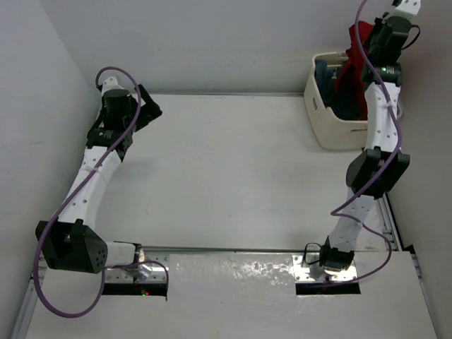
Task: Fold and stack the t-shirts
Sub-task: Grab crumpled tshirt from bin with the right arm, then move the tshirt to the center of the board
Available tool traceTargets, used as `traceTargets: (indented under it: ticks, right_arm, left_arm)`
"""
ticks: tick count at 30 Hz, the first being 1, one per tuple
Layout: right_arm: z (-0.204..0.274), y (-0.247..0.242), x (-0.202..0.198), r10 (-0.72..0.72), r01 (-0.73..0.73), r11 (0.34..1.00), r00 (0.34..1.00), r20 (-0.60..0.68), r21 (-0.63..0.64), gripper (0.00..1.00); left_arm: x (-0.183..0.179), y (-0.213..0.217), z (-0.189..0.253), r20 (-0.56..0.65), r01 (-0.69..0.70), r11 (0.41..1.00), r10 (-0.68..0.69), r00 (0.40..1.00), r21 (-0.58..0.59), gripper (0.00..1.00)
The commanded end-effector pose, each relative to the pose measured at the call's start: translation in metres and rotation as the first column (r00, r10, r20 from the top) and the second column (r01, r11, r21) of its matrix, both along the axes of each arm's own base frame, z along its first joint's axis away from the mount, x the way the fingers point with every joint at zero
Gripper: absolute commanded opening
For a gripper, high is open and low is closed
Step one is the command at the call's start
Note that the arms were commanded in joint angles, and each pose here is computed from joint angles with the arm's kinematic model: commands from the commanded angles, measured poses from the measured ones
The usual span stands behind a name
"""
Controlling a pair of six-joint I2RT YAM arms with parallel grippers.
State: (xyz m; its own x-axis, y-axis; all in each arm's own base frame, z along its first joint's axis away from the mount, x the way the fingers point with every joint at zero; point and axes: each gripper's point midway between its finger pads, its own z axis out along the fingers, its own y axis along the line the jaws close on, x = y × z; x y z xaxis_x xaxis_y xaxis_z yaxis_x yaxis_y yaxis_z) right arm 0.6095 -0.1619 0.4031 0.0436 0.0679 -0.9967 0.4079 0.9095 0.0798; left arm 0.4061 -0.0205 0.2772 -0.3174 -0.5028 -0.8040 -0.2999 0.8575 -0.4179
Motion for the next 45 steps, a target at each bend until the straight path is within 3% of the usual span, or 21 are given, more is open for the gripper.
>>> traceTargets:
  ticks: [1, 3, 6, 8, 14, 15, 17, 19, 20, 21, 24, 27, 28, 29, 31, 32, 33, 34, 35, 38, 45]
  right_arm:
    - [0.077, 0.060, -0.011, 0.245, -0.230, 0.966, 0.961, 0.129, -0.118, 0.00]
    - [0.109, 0.119, -0.026, 0.404, -0.373, 0.905, 0.904, 0.139, -0.204, 0.00]
    - [0.140, 0.179, -0.059, 0.525, -0.474, 0.833, 0.840, 0.139, -0.285, 0.00]
    - [0.173, 0.245, -0.095, 0.652, -0.570, 0.744, 0.733, 0.193, -0.348, 0.00]
    - [0.161, 0.347, -0.141, 0.856, -0.802, 0.516, 0.471, 0.213, -0.301, 0.00]
    - [0.150, 0.364, -0.145, 0.892, -0.857, 0.444, 0.398, 0.214, -0.260, 0.00]
    - [0.127, 0.373, -0.138, 0.904, -0.892, 0.409, 0.368, 0.219, -0.191, 0.00]
    - [0.103, 0.373, -0.132, 0.900, -0.897, 0.417, 0.384, 0.205, -0.148, 0.00]
    - [0.058, 0.373, -0.121, 0.895, -0.900, 0.431, 0.417, 0.154, -0.069, 0.00]
    - [0.045, 0.363, -0.118, 0.870, -0.874, 0.483, 0.473, 0.136, -0.048, 0.00]
    - [-0.055, 0.354, -0.116, 0.841, -0.836, 0.533, 0.541, 0.031, 0.129, 0.00]
    - [-0.145, 0.352, -0.128, 0.835, -0.789, 0.544, 0.544, -0.086, 0.286, 0.03]
    - [-0.174, 0.348, -0.134, 0.825, -0.756, 0.561, 0.543, -0.155, 0.338, 0.21]
    - [-0.202, 0.338, -0.142, 0.798, -0.713, 0.601, 0.564, -0.215, 0.360, 0.47]
    - [-0.225, 0.327, -0.153, 0.768, -0.680, 0.640, 0.567, -0.298, 0.356, 0.65]
    - [-0.222, 0.308, -0.152, 0.699, -0.634, 0.714, 0.626, -0.345, 0.296, 0.87]
    - [-0.219, 0.295, -0.153, 0.654, -0.626, 0.750, 0.648, -0.391, 0.216, 0.99]
    - [-0.223, 0.284, -0.162, 0.615, -0.599, 0.776, 0.649, -0.447, 0.198, 0.99]
    - [-0.213, 0.261, -0.167, 0.525, -0.530, 0.837, 0.712, -0.467, 0.133, 0.99]
    - [-0.208, 0.235, -0.194, 0.431, -0.461, 0.884, 0.746, -0.509, 0.072, 0.99]
    - [-0.217, 0.248, -0.243, 0.529, -0.571, 0.815, 0.660, -0.533, 0.101, 0.99]
  left_arm:
    - [0.008, -0.001, 0.011, 0.055, 0.019, 1.000, -0.019, 0.998, 0.006, 1.00]
    - [0.008, 0.000, 0.011, 0.058, 0.013, 1.000, -0.013, 0.998, 0.003, 1.00]
    - [0.007, -0.002, 0.012, 0.060, 0.021, 1.000, -0.021, 0.998, -0.003, 1.00]
    - [0.006, -0.004, 0.012, 0.060, 0.032, 0.999, -0.032, 0.998, -0.009, 1.00]
    - [-0.001, -0.008, -0.008, 0.042, 0.041, 0.998, -0.039, 0.998, -0.039, 1.00]
    - [-0.005, -0.007, -0.011, 0.026, 0.035, 0.999, -0.034, 0.999, -0.040, 1.00]
    - [-0.009, -0.004, -0.012, 0.014, 0.022, 0.999, -0.022, 1.000, -0.034, 1.00]
    - [-0.016, 0.004, -0.017, -0.010, -0.025, 0.999, 0.025, 1.000, -0.023, 1.00]
    - [-0.021, 0.007, -0.021, -0.018, -0.043, 0.999, 0.043, 0.999, -0.017, 1.00]
    - [-0.025, 0.008, -0.025, -0.031, -0.050, 0.999, 0.049, 0.998, -0.017, 1.00]
    - [-0.038, 0.013, -0.029, -0.049, -0.079, 0.997, 0.078, 0.996, -0.018, 1.00]
    - [-0.047, 0.014, -0.027, -0.044, -0.082, 0.996, 0.081, 0.996, -0.019, 1.00]
    - [-0.049, 0.014, -0.027, -0.046, -0.081, 0.997, 0.080, 0.996, -0.018, 1.00]
    - [-0.052, 0.013, -0.025, -0.046, -0.076, 0.997, 0.075, 0.996, -0.022, 1.00]
    - [-0.053, 0.013, -0.026, -0.054, -0.076, 0.997, 0.075, 0.996, -0.024, 1.00]
    - [-0.054, 0.012, -0.027, -0.060, -0.073, 0.997, 0.072, 0.996, -0.027, 1.00]
    - [-0.056, 0.011, -0.029, -0.069, -0.072, 0.997, 0.070, 0.995, -0.030, 1.00]
    - [-0.056, 0.010, -0.031, -0.076, -0.070, 0.997, 0.067, 0.995, -0.034, 1.00]
    - [-0.057, 0.008, -0.036, -0.086, -0.062, 0.997, 0.058, 0.995, -0.042, 1.00]
    - [-0.057, 0.003, -0.045, -0.100, -0.046, 0.997, 0.040, 0.994, -0.067, 1.00]
    - [-0.045, -0.018, -0.072, -0.145, 0.035, 0.992, -0.052, 0.988, -0.121, 1.00]
